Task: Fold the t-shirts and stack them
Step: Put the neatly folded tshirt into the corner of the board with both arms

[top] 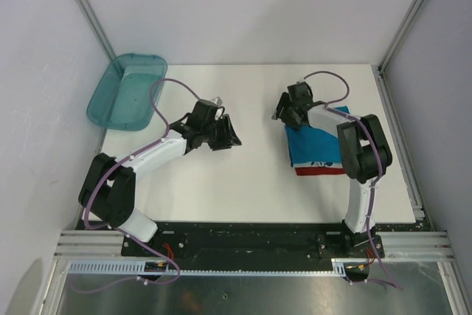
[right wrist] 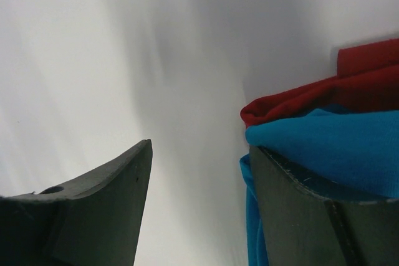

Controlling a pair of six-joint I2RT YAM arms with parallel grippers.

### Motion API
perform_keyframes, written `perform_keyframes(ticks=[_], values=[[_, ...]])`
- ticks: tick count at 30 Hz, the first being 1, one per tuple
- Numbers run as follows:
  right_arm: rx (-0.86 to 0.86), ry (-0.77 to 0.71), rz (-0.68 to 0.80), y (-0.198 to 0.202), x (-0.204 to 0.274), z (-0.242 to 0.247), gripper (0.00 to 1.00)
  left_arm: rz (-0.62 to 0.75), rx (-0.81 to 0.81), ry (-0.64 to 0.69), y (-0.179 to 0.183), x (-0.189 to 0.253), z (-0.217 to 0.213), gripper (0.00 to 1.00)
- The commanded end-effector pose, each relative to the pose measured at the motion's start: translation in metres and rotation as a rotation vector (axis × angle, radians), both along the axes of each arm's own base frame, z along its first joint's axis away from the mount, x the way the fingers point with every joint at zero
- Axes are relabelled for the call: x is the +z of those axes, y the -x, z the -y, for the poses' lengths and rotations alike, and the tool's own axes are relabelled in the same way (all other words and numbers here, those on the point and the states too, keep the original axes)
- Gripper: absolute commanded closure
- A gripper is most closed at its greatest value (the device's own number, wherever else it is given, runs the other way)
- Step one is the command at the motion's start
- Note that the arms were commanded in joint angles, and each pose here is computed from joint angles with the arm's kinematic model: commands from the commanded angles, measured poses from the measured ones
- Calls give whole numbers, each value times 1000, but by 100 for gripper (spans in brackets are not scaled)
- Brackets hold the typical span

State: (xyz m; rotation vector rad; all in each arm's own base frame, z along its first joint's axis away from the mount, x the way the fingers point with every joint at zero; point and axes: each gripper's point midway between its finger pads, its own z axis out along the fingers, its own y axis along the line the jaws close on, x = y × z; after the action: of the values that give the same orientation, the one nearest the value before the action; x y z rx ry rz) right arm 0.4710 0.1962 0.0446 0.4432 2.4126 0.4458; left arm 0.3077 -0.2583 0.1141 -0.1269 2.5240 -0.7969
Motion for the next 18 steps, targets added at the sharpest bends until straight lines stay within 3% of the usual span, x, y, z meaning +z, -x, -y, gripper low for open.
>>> perform_keyframes(ticks=[1,18], values=[[-63,15,-44,26,-3,35,32,28,-23,10,-4,6,2,53],[-109,13,-90,117,10,120,31,27,-21,8,2,5,-2,53]])
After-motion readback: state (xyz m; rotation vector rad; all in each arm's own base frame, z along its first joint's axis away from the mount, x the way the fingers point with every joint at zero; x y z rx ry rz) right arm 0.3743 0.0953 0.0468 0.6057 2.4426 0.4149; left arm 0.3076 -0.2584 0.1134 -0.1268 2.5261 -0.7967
